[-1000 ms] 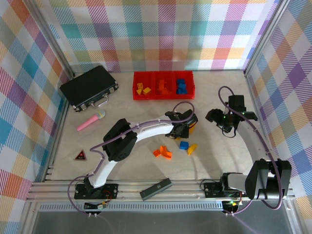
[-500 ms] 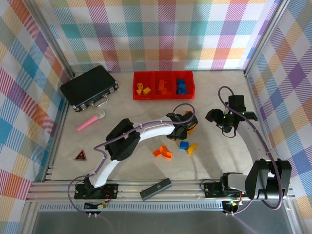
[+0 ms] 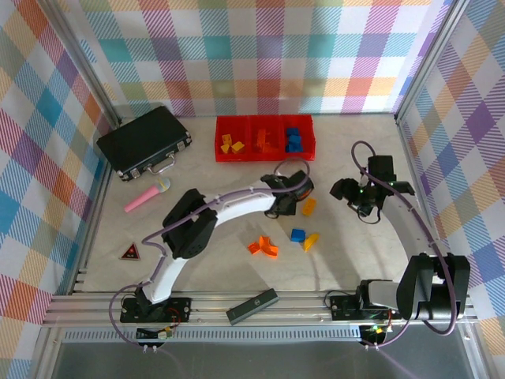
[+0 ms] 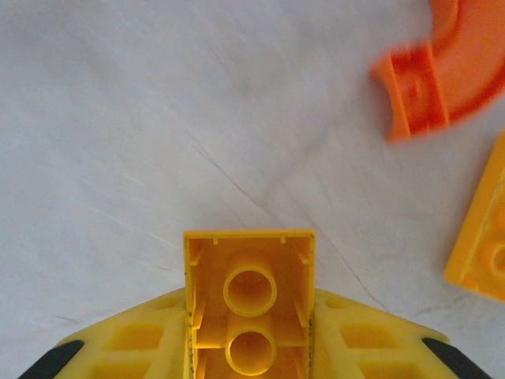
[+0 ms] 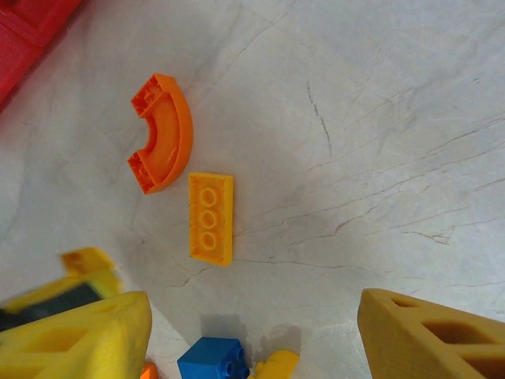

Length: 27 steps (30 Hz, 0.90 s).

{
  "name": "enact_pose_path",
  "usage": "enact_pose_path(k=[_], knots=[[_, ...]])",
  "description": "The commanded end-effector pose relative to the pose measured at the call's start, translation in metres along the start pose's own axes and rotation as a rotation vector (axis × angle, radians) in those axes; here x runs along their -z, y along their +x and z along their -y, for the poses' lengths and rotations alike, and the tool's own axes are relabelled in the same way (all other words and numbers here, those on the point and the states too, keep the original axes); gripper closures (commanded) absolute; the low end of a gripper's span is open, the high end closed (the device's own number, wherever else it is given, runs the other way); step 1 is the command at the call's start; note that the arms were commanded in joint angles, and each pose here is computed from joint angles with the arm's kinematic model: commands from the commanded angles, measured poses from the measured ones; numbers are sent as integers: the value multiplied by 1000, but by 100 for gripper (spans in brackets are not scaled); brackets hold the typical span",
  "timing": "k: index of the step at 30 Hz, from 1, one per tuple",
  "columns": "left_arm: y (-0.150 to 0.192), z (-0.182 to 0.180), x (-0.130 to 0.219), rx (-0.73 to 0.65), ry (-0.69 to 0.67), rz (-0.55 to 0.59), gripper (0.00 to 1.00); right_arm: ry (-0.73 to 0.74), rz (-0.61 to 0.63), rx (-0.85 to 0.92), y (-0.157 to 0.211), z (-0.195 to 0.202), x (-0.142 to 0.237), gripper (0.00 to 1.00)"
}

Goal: Sort the legos into containers by color
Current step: Pick up the lego from the center of the table, then place the lego in the container.

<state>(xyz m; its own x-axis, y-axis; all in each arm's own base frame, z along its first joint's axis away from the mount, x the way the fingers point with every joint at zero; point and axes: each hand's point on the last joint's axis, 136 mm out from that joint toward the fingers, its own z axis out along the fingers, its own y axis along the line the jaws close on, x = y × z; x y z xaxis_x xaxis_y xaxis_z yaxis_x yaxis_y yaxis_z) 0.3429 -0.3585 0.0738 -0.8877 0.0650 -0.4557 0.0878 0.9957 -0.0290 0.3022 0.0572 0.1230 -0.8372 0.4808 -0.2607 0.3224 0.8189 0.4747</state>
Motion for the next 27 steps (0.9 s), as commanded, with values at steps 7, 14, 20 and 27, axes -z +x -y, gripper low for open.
enact_pose_path(k=[7, 14, 20, 27], knots=[[-135, -118, 45, 124, -75, 247, 68, -38, -77, 122, 23, -38, -22, 31], [-200, -138, 14, 116, -51, 291, 68, -30, -91, 151, 27, -49, -26, 31], [-233, -158, -30, 133, -108, 289, 67, -12, -92, 160, 29, -46, -24, 31], [-249, -170, -51, 142, -111, 324, 65, 8, -91, 167, 32, -40, -24, 31]])
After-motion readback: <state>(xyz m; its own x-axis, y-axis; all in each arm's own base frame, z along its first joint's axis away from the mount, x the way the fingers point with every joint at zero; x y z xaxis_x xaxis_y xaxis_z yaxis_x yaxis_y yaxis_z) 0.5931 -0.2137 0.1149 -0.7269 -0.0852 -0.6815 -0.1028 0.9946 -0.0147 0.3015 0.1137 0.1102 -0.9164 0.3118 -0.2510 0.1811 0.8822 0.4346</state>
